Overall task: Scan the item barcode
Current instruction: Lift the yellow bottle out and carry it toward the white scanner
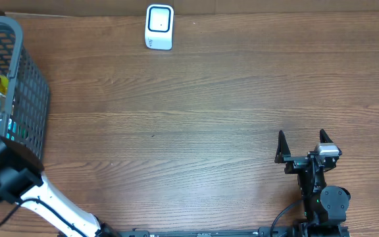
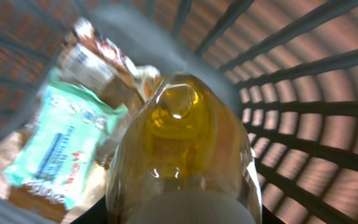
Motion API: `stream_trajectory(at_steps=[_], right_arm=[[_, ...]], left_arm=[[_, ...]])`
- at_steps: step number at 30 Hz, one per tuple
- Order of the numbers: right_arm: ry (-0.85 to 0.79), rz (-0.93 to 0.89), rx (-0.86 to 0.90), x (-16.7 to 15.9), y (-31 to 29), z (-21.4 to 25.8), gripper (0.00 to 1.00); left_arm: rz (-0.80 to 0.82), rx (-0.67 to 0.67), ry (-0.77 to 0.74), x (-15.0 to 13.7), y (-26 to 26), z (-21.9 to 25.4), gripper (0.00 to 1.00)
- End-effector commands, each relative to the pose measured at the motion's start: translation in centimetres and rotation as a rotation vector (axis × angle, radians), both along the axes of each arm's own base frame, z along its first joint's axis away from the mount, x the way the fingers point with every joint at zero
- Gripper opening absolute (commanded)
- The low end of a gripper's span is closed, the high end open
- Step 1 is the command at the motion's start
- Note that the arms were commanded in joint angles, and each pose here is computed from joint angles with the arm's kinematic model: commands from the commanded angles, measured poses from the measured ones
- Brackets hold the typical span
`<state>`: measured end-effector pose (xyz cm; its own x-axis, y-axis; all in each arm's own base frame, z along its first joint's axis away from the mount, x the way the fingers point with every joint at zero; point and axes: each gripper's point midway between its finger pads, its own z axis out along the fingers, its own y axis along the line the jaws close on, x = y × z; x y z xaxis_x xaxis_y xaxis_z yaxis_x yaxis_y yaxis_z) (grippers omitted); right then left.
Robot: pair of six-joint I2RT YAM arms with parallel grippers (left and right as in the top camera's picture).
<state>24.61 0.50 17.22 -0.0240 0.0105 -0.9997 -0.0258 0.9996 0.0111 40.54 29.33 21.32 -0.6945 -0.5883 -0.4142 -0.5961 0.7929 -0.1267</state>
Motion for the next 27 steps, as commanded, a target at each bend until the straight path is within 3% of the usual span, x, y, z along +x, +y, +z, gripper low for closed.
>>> stream_trajectory(at_steps=[1,9,14,22,27], right_arm=[[0.0,0.001,-0.005,0.0,0.1,-0.3,1.0],[0.0,0.001,-0.005,0.0,0.0,-0.3,1.0],[0.0,0.001,-0.005,0.0,0.0,-0.3,1.0],[0.0,0.001,-0.005,0.0,0.0,-0.3,1.0],[0.0,0.001,-0.005,0.0,0.1,-0.3,1.0]], left_arm=[[0.018,0.151,-0.217,-1.1,-1.1,10.8,0.39],[-0.051,0.205,-0.554,-2.5,-6.1,22.3,0.38],[-0.13,0.247,-0.651,-3.6,-10.5,26.5,0.38],[-0.353,0.211,-0.73,-3.5,-20.7,29.2,0.38],[-0.531,0.153,-0.672,-3.3,-28.4,27.6,0.38]])
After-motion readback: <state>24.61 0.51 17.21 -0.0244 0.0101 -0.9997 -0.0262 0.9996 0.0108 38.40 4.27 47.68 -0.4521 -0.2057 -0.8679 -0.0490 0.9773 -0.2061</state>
